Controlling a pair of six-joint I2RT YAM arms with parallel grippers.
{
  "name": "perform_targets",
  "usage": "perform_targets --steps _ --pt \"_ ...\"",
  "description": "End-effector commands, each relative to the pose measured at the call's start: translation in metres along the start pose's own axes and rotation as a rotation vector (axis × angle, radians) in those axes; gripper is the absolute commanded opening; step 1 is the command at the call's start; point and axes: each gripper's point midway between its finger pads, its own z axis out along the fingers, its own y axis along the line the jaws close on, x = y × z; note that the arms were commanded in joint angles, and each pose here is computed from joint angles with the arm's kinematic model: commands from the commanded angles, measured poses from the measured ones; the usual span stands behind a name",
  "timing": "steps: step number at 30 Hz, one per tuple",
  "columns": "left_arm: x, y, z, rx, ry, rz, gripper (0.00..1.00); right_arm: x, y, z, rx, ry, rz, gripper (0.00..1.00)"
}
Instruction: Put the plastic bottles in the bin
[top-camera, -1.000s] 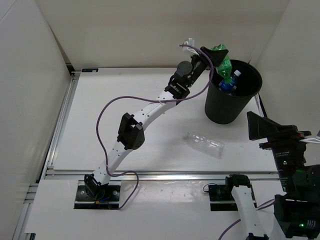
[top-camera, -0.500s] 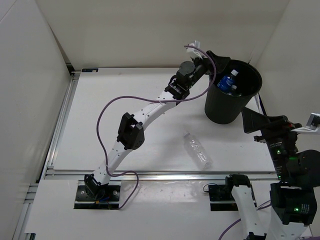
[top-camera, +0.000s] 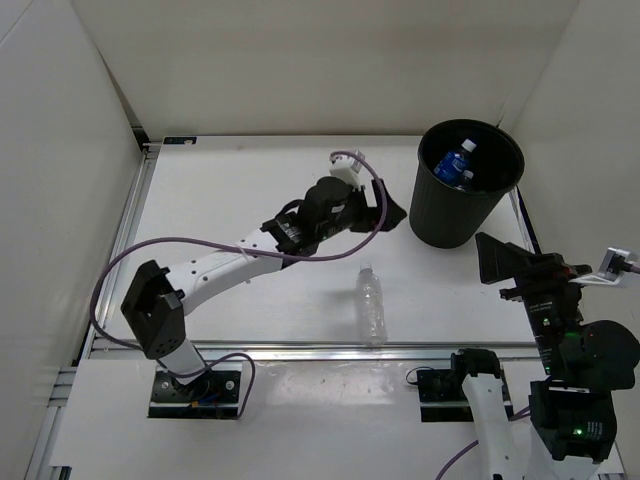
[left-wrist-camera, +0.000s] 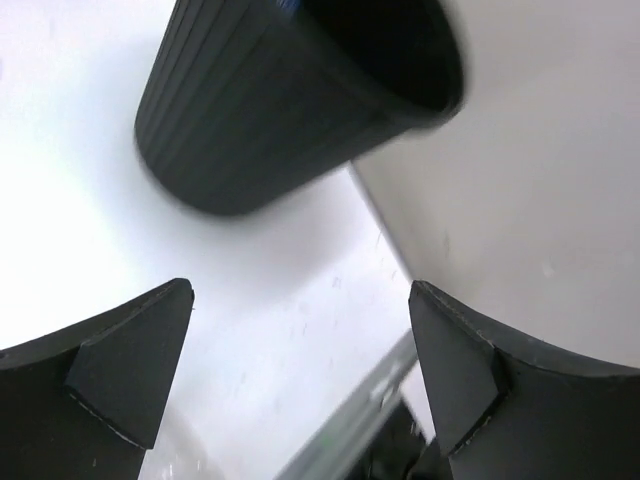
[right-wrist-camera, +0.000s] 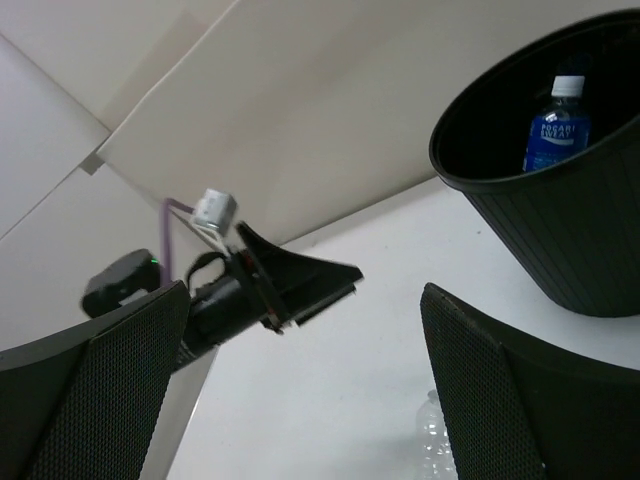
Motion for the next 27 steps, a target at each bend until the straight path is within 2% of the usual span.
perform_targets --steps 1,2,3,5,11,15,22,23,24,27 --pt "0.095 0.055 -0.005 -0.146 0.276 -0.081 1.0 -0.002 0.004 -0.003 -0.033 -0.028 -0.008 1.0" --pt "0.114 0.067 -0.012 -0.19 0.345 -0.096 1.0 0.001 0.002 -0.005 -0.033 -0.028 -0.008 1.0" --pt "0.127 0.062 -0.018 -0.189 0.388 -0.089 1.0 0.0 0.004 -0.009 -0.043 -0.039 -0.011 1.0" --pt "0.152 0.084 -0.029 -0.289 0.447 -0.098 1.0 0.0 0.001 -0.01 -0.035 -0.049 -0.011 1.0" --pt "0.186 0.127 -0.041 -0.45 0.545 -0.097 1.0 0.001 -0.005 -0.013 -0.009 -0.055 -0.026 1.0" --pt "0.198 0.135 -0.041 -0.475 0.582 -0.096 1.0 0.002 -0.008 -0.016 0.009 -0.049 -0.043 1.0" --pt "0.245 0.149 -0.043 -0.484 0.75 -0.119 1.0 0.002 -0.018 -0.013 0.054 -0.06 -0.048 1.0" --pt "0.252 0.153 -0.04 -0.487 0.771 -0.114 0.96 0.001 -0.017 -0.016 0.048 -0.067 -0.05 1.0" --pt "0.255 0.153 -0.04 -0.484 0.79 -0.111 0.85 0.003 -0.02 -0.014 0.054 -0.06 -0.048 1.0" --pt "0.251 0.15 -0.032 -0.466 0.788 -0.087 0.62 0.003 -0.02 -0.014 0.054 -0.06 -0.048 1.0"
